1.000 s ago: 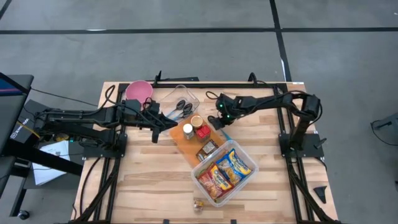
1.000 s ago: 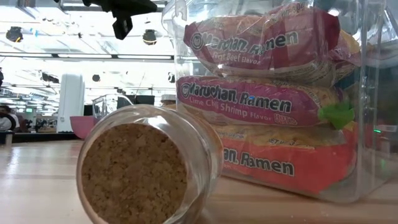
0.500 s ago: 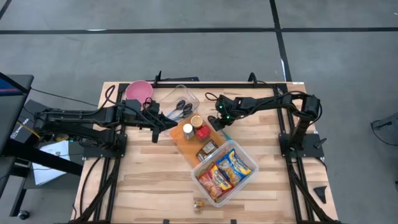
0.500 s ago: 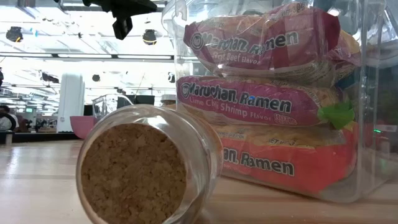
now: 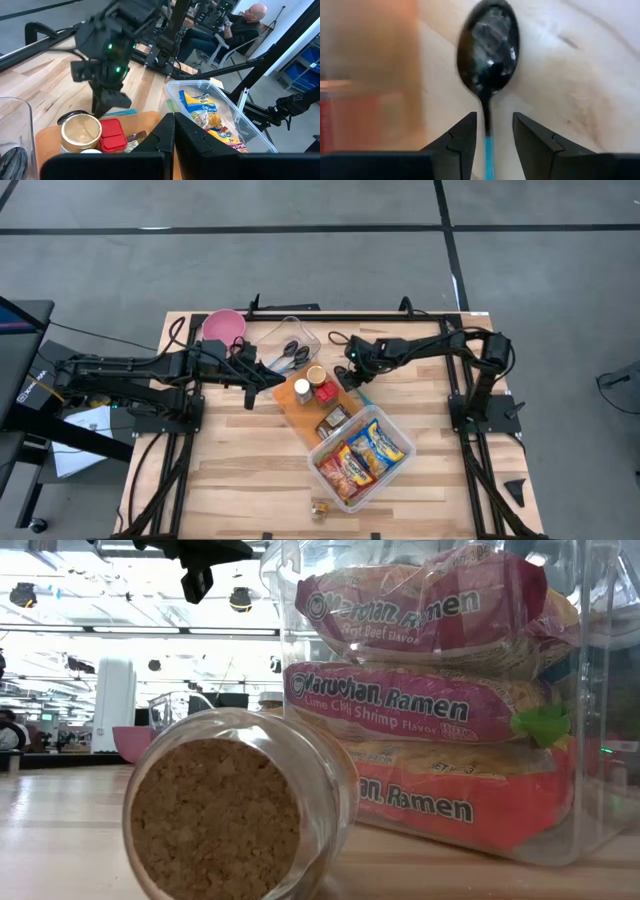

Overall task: Pick & Place Food Item
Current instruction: Put the blue spoon in the top transparent bin

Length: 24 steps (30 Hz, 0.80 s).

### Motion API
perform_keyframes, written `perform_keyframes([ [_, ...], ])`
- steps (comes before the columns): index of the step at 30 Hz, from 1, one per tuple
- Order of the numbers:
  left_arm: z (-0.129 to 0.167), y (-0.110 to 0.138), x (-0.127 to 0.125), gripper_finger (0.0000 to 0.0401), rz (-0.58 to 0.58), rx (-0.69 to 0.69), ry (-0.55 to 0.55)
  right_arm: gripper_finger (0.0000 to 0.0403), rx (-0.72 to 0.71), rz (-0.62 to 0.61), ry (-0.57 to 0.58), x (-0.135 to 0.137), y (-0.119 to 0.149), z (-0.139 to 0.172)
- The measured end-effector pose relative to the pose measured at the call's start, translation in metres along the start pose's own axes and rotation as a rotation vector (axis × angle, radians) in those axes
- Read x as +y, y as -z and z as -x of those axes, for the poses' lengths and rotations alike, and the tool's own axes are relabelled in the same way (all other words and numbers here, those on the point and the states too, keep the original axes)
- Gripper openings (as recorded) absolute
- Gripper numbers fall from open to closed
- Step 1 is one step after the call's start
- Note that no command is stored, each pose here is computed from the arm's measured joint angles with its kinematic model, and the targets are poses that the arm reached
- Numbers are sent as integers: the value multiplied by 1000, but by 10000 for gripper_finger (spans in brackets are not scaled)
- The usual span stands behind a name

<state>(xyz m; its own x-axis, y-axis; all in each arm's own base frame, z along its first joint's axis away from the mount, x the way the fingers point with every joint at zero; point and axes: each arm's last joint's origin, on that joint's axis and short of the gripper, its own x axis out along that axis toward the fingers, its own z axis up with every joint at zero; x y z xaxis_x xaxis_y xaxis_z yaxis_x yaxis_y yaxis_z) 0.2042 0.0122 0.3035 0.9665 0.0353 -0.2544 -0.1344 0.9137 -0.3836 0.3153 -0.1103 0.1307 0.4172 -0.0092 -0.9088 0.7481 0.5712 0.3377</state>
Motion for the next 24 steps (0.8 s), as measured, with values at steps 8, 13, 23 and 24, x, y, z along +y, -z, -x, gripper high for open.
perform_keyframes([
  [8,0,-1,0,3,0,-10,4,123,11,18,34,7,8,-13],
  [13,0,-1,0,3,0,-10,5,123,-30,-6,111,3,7,-10],
  [23,0,-1,0,3,0,-10,5,123,-47,-48,195,-5,6,-6],
  [24,0,-1,0,3,0,-10,5,123,-50,-51,212,-6,7,-5],
])
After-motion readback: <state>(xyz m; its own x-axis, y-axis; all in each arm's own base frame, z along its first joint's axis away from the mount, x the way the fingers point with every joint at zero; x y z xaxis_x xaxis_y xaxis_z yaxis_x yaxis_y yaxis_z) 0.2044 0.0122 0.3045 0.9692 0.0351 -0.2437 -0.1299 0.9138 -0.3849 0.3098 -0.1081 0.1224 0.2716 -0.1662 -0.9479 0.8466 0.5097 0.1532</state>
